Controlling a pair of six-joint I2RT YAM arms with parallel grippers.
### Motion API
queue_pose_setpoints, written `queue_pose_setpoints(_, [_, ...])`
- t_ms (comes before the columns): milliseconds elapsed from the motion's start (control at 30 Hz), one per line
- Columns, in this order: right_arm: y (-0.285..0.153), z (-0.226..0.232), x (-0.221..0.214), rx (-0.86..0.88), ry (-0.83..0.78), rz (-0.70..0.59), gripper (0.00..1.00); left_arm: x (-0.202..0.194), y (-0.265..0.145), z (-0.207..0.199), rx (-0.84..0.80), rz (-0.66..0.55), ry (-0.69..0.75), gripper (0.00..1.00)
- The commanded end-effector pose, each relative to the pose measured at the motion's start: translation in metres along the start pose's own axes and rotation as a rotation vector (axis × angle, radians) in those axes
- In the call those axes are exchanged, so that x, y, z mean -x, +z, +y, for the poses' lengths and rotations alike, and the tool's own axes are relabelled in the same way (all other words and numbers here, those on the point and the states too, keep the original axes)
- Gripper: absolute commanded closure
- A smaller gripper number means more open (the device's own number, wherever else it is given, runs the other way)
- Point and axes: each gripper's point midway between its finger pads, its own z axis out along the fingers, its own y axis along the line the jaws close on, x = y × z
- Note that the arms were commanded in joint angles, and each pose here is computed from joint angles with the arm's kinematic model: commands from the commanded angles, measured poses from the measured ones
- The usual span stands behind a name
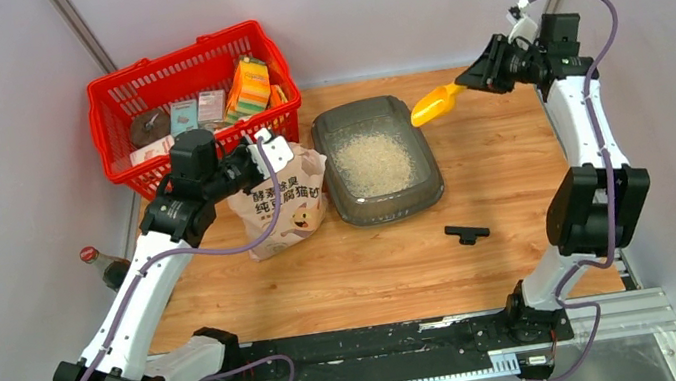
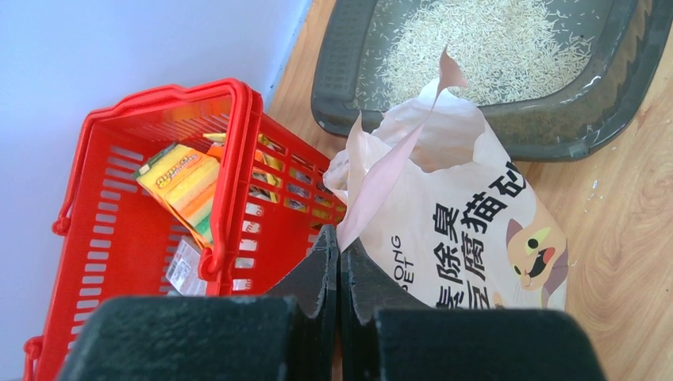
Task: Fill the litter box with clean litter
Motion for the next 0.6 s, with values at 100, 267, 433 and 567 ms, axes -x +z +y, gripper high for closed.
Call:
queue_pose_setpoints(100, [0.013, 0.037, 0.037, -0.020, -0.302, -0.042, 1.00, 0.030, -0.002, 0.014, 0.022, -0.103, 0.053, 1.00])
queue_pose_setpoints(267, [0.002, 0.041, 0.018, -0.066, -0.332, -0.035, 1.00, 0.031, -0.004, 0.013, 0.027, -0.109, 0.043, 1.00])
queue_pose_setpoints(433, [-0.034, 0.001, 0.022, -0.120, -0.108, -0.106, 1.00, 0.031, -0.004, 0.013, 0.025, -0.111, 0.046, 1.00])
queue_pose_setpoints(567, [-0.062, -0.051, 0.008, -0.196, 0.097, -0.135, 1.00, 0.030, 0.000, 0.009, 0.006, -0.117, 0.036, 1.00])
